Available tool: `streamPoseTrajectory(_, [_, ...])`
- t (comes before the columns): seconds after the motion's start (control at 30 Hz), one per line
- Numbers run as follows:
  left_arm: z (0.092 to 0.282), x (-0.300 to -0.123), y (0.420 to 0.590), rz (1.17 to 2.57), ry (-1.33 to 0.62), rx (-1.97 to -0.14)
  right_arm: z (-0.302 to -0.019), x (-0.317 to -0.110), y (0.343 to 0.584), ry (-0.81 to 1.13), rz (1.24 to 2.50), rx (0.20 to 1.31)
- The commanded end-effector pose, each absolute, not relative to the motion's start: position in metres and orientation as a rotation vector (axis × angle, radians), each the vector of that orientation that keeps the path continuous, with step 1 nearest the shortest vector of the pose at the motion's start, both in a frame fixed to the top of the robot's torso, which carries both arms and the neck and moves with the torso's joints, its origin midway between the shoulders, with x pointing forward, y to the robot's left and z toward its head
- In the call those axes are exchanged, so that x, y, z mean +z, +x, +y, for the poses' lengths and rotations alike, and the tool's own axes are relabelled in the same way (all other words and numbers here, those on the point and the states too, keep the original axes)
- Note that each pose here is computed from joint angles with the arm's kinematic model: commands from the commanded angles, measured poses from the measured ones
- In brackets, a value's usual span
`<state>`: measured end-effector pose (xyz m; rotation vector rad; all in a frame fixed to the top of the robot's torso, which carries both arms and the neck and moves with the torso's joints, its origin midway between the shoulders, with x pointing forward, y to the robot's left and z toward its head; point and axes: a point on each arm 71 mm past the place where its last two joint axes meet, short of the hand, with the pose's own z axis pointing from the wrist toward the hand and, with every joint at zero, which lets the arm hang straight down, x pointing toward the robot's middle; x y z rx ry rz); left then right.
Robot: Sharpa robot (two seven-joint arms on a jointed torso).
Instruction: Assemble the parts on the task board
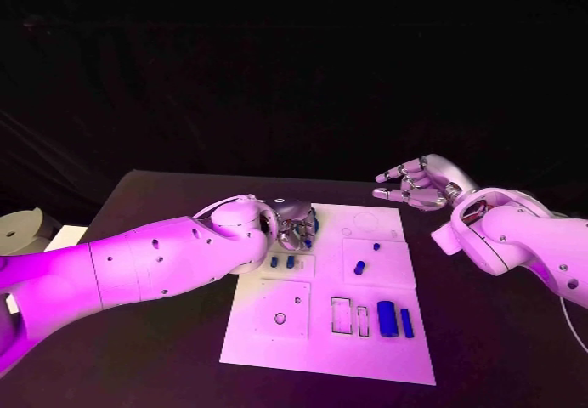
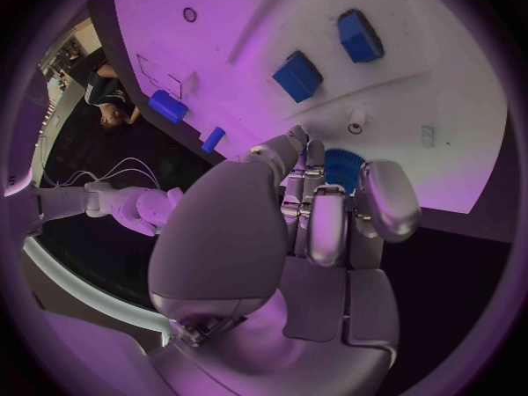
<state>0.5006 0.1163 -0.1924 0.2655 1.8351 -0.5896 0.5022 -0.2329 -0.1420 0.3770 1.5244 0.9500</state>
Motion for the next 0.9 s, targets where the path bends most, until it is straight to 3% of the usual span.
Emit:
streamPoseTrajectory(0.03, [0.121,-0.182,0.499,1.815,0.188,-0.637,-0.232,-0.143,0.502,0.362,1.526,0.954])
streamPoseTrajectory(0.3, [0.142,-0.169,0.497,1.827,0.101,-0.649,-0.233,-0.144,0.502,0.365,1.528,0.951])
streamPoseTrajectory(0.63, [0.165,-0.174,0.500,1.895,0.035,-0.607,-0.233,-0.146,0.502,0.369,1.532,0.949])
streamPoseTrajectory(0.9, [0.170,-0.182,0.501,1.918,0.018,-0.589,-0.233,-0.146,0.502,0.369,1.532,0.950])
